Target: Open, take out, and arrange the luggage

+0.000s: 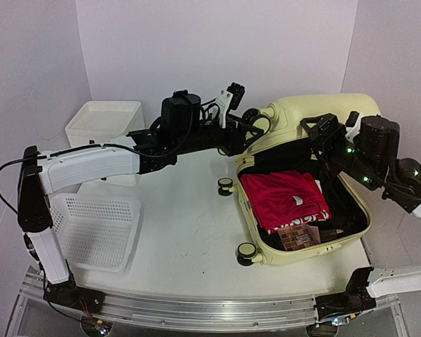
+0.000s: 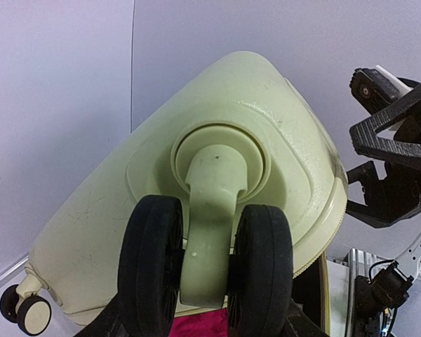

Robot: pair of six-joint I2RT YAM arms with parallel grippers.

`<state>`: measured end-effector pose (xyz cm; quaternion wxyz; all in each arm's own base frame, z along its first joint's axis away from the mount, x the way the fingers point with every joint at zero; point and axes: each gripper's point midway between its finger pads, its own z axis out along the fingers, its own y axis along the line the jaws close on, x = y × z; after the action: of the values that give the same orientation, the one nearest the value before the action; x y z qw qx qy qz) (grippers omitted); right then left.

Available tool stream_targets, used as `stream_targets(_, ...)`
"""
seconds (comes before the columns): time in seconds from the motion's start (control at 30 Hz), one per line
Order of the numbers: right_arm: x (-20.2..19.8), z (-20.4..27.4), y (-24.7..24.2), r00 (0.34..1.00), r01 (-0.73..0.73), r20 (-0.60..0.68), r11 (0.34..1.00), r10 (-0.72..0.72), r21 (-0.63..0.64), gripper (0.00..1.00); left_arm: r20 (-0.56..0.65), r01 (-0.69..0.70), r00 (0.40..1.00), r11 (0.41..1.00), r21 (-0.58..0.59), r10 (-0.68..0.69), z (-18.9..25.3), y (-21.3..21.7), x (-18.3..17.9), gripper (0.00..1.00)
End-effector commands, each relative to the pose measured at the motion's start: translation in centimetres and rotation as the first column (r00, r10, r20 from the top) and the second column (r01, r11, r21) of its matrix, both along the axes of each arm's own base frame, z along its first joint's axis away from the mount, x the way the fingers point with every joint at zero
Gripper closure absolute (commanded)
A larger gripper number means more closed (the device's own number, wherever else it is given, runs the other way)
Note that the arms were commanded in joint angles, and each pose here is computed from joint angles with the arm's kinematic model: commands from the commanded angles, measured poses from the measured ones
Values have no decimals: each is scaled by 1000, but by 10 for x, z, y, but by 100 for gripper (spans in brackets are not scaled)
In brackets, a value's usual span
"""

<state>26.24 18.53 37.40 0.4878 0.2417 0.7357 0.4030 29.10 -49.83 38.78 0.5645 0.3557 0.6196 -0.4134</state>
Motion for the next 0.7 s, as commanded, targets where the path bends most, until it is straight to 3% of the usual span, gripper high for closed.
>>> stream_targets(0.0,9,45,-11,991,92,85,987,-104,131,18,14,-211,976,966,-148,216,54,37,43,75)
stream_targets(0.33,20,40,-8,985,153,32,950,-168,272,52,11,-203,978,970,-135,206,49,39,40,76)
stream_targets(0.4,22,40,-6,985,152,35,947,-169,284,67,8,-203,979,971,-129,206,46,39,40,75)
stream_targets(0.5,25,44,0,986,139,48,943,-161,303,100,8,-208,978,971,-118,210,41,39,40,75)
stream_targets(0.57,29,46,5,986,130,65,944,-156,303,100,7,-213,977,971,-110,215,38,40,41,73)
stream_targets(0.67,36,56,16,982,102,123,950,-143,294,100,-5,-226,974,970,-92,227,32,46,39,56)
